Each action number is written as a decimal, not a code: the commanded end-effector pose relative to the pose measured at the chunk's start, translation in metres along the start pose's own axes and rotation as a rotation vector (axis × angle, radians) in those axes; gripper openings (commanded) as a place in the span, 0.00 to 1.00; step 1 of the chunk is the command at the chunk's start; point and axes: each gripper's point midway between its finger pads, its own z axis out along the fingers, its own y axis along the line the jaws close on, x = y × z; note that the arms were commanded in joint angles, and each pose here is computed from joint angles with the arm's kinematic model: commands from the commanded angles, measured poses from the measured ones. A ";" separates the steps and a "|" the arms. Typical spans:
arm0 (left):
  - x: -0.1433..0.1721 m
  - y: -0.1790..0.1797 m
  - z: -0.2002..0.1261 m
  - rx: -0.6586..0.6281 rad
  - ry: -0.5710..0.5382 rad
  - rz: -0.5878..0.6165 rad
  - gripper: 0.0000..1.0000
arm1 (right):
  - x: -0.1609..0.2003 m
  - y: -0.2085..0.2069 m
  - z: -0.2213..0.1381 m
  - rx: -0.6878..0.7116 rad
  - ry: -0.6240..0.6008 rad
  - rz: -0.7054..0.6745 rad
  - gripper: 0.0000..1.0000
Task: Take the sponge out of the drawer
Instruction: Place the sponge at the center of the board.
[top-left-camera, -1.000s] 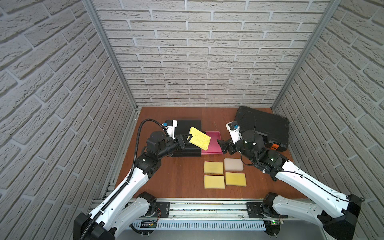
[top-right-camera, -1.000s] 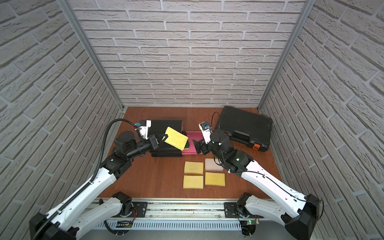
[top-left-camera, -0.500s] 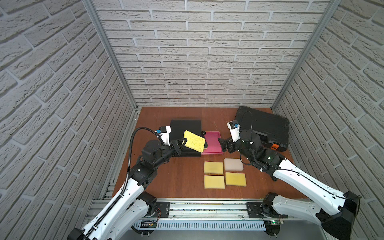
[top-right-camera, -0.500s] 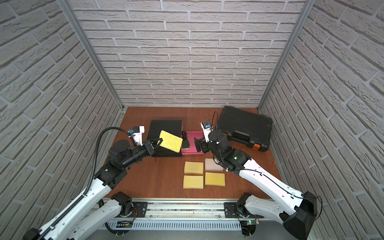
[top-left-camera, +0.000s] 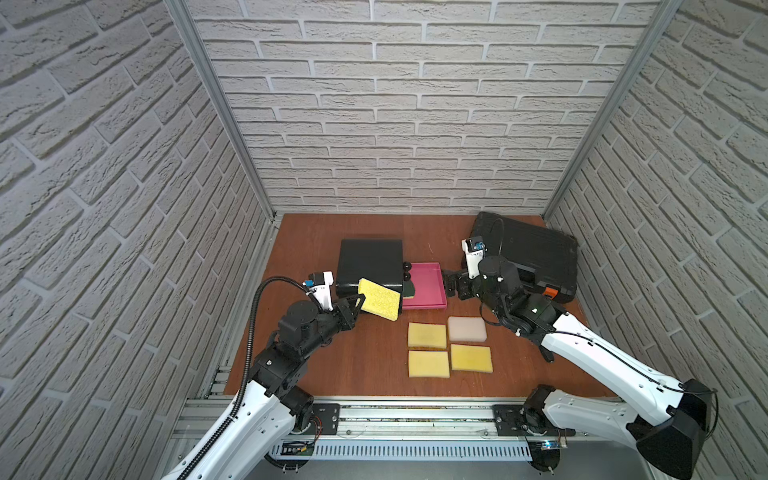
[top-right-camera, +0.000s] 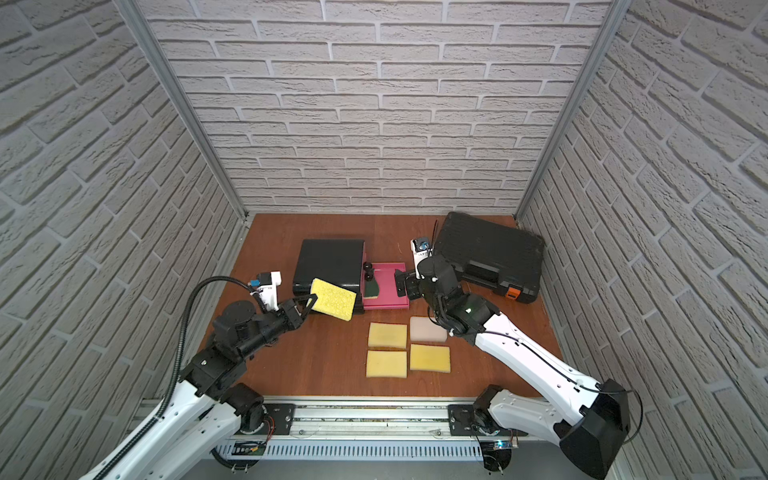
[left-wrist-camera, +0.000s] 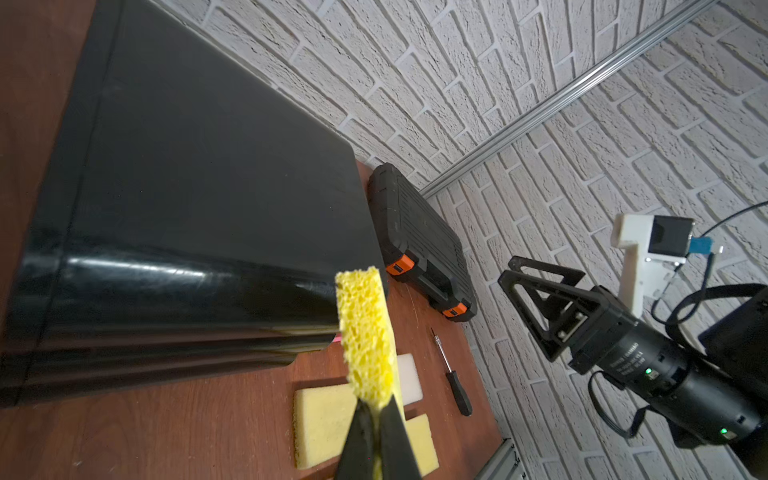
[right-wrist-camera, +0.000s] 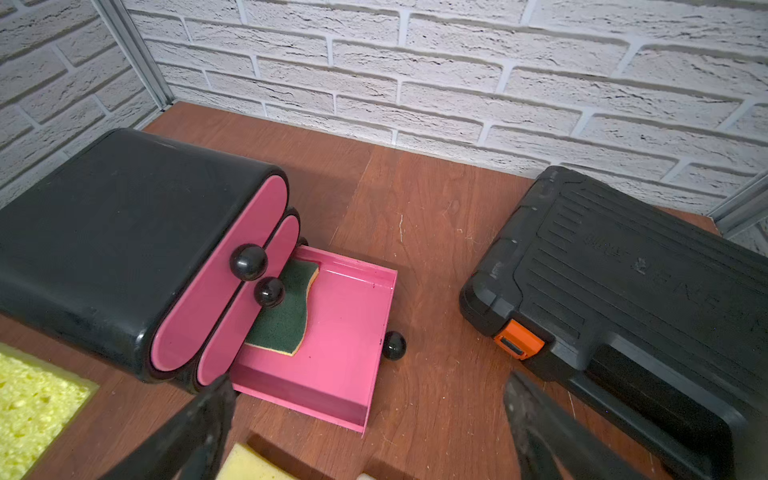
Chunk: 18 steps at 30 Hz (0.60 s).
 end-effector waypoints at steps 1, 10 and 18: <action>0.001 0.007 -0.006 -0.014 -0.035 -0.017 0.00 | -0.010 -0.002 0.002 0.008 -0.035 0.052 1.00; 0.020 0.036 -0.021 -0.067 -0.063 -0.078 0.00 | 0.000 -0.004 0.015 0.009 -0.009 0.083 1.00; 0.050 0.078 -0.011 -0.142 -0.042 -0.198 0.00 | 0.003 -0.004 0.021 0.008 0.006 0.095 1.00</action>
